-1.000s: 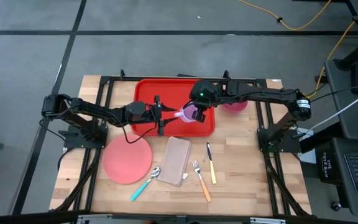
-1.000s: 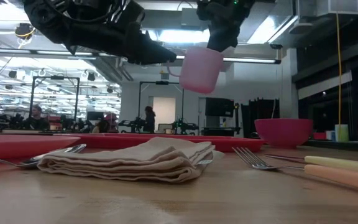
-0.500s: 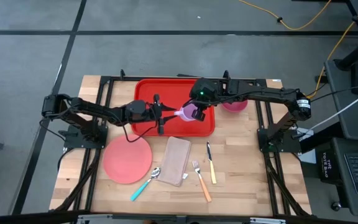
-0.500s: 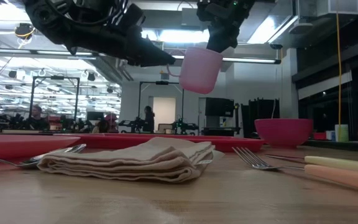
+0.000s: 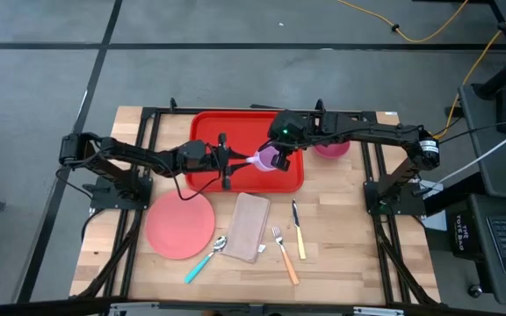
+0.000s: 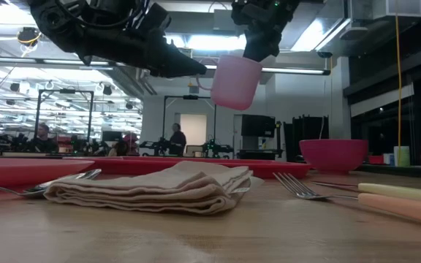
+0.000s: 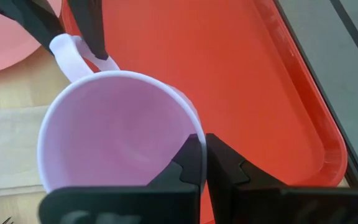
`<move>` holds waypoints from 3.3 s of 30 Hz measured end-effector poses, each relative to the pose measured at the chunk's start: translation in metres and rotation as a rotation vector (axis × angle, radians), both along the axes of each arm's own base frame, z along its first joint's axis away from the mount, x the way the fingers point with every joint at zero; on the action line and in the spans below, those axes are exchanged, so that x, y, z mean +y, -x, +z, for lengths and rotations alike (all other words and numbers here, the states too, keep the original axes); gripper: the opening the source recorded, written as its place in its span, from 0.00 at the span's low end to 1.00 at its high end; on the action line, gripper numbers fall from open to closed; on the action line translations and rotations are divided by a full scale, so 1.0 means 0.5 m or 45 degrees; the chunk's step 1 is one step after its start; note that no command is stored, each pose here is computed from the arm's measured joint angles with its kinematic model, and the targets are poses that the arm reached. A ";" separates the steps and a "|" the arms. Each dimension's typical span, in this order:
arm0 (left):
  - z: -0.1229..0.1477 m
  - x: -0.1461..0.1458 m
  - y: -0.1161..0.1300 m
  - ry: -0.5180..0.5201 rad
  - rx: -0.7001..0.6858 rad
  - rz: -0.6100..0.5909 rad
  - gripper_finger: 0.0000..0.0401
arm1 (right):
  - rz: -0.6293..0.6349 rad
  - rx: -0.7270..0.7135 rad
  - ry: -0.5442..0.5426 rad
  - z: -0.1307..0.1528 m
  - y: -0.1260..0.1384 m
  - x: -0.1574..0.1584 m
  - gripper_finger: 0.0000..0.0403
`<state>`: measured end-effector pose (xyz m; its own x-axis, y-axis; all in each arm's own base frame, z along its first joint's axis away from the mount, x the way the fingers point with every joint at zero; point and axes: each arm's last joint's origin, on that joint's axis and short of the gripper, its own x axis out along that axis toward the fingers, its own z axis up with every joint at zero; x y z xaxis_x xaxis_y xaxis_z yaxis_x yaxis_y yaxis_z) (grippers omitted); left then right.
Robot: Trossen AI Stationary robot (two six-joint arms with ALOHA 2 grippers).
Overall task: Set up tray
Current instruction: Put the purple mug on top of the orange serving tray
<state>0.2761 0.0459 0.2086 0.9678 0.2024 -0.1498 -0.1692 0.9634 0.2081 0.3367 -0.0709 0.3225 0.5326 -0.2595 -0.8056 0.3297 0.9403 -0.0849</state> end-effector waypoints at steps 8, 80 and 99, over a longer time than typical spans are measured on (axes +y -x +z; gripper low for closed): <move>0.000 0.000 0.000 -0.034 0.008 0.005 0.10 | 0.001 0.000 0.000 0.000 0.000 0.000 0.03; 0.022 0.076 0.194 0.071 -0.207 -0.162 0.11 | 0.350 -0.631 0.261 -0.180 0.200 0.106 0.01; -0.023 0.118 0.246 0.076 -0.189 -0.093 0.11 | 0.326 -0.778 0.208 -0.249 0.227 0.121 0.02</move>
<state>0.1532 0.1049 0.1971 0.9920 0.1258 -0.0135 -0.1231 0.9841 0.1281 0.2233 -0.0104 0.1982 0.9403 -0.1577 -0.3017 0.1327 0.9859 -0.1018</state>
